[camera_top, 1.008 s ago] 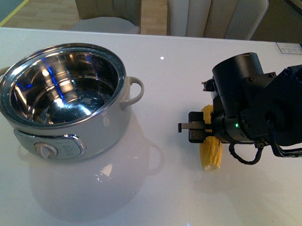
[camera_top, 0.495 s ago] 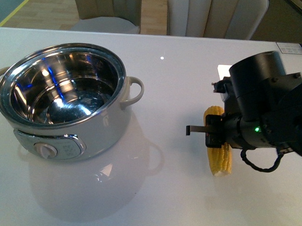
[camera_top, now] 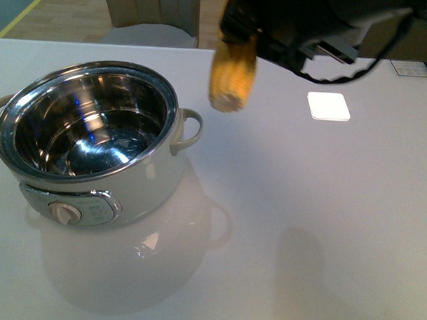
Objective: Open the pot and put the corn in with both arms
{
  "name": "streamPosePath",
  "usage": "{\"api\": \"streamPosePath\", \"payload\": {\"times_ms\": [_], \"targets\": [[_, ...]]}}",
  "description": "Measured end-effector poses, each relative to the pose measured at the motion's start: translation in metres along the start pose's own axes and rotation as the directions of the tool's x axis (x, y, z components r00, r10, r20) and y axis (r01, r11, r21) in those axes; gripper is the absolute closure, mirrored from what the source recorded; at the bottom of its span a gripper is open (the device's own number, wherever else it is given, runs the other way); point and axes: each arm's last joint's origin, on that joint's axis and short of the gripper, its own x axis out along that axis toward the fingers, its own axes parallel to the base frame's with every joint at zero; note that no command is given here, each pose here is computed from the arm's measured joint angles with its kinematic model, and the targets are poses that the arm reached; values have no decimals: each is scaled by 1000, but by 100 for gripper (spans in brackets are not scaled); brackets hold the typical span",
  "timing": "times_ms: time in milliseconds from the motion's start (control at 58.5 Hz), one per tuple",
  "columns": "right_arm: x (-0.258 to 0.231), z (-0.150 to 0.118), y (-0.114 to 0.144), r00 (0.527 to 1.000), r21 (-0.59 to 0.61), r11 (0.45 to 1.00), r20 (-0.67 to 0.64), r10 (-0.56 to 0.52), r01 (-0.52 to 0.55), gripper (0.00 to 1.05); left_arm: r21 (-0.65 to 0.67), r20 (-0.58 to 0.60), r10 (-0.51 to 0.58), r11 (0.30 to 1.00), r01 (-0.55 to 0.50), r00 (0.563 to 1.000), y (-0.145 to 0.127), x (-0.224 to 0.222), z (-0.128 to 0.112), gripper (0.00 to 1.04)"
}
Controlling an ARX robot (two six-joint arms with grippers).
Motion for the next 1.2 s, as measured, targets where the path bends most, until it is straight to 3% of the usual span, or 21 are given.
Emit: {"api": "streamPosePath", "payload": {"times_ms": [154,393,598,888,1196], "targets": [[13,-2,30,998,44,998,-28,51,-50,84,0,0,0,1000,0,1000,0,0,0,7],[44,-29,63,989,96,993,-123,85,-74,85,0,0,0,1000,0,1000,0,0,0,7],[62,-51,74,976,120,990,-193,99,-77,85,0,0,0,1000,0,1000,0,0,0,7],[81,-79,71,959,131,991,-276,64,-29,86,0,0,0,1000,0,1000,0,0,0,7],[81,-78,68,960,158,987,-267,82,-40,30,0,0,0,1000,0,1000,0,0,0,7]]}}
